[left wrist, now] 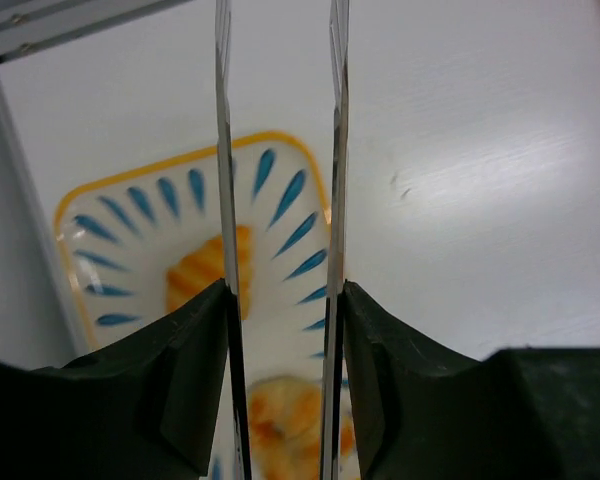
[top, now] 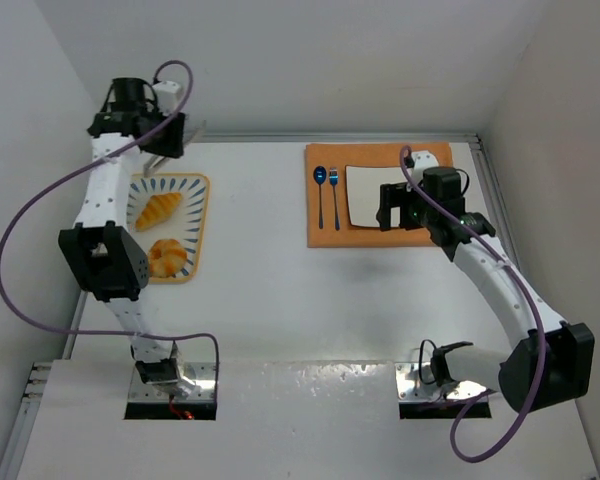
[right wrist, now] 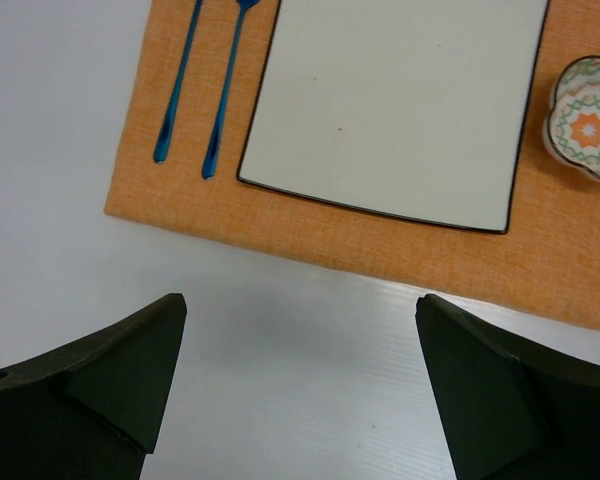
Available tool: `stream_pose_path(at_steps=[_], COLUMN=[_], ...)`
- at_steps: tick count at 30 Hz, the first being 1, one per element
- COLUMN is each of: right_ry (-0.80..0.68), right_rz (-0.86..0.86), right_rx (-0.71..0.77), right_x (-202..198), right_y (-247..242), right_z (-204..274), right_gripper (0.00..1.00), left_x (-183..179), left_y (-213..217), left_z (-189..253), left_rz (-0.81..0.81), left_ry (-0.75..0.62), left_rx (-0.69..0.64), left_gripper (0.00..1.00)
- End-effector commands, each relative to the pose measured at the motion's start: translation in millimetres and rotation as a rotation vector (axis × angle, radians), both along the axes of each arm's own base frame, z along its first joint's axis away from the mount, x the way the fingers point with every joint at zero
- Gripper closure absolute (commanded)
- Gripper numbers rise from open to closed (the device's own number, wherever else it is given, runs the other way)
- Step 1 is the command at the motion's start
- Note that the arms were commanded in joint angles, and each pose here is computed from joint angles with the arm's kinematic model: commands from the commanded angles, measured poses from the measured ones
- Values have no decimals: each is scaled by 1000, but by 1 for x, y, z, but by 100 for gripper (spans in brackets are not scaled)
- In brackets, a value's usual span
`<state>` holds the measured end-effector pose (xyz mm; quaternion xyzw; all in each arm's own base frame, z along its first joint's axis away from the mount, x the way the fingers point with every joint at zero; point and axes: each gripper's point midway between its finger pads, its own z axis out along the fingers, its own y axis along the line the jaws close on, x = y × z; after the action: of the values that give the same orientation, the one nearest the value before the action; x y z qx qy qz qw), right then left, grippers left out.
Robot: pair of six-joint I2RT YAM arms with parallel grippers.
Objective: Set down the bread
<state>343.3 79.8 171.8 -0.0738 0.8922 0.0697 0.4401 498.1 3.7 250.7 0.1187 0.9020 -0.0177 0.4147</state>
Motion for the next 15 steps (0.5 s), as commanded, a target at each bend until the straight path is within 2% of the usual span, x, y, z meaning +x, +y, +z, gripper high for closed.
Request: stream_pose_path(at_steps=[1,5,7,12,15], right_ry=[-43,-34,-31,-21,-23], right_rz=[47,81,99,139,154], right_rx=[54,57,58,39,31], right_x=[8,10,11,8,6], right_y=[21,35,42,53,56], right_z=[10,6,6,3,5], right_gripper=[3,3,3,3,3], left_x=[-43,-86,-101,-104,-110], left_y=[44,75,90,109,120], left_z=[23,10,0,-12,-31], left_rz=[-77,-231,-258,-248,-266], left_ry=[27,97,108,54,91], left_rx=[60,125,147,71,81], left_gripper=[48,47,47,44,43])
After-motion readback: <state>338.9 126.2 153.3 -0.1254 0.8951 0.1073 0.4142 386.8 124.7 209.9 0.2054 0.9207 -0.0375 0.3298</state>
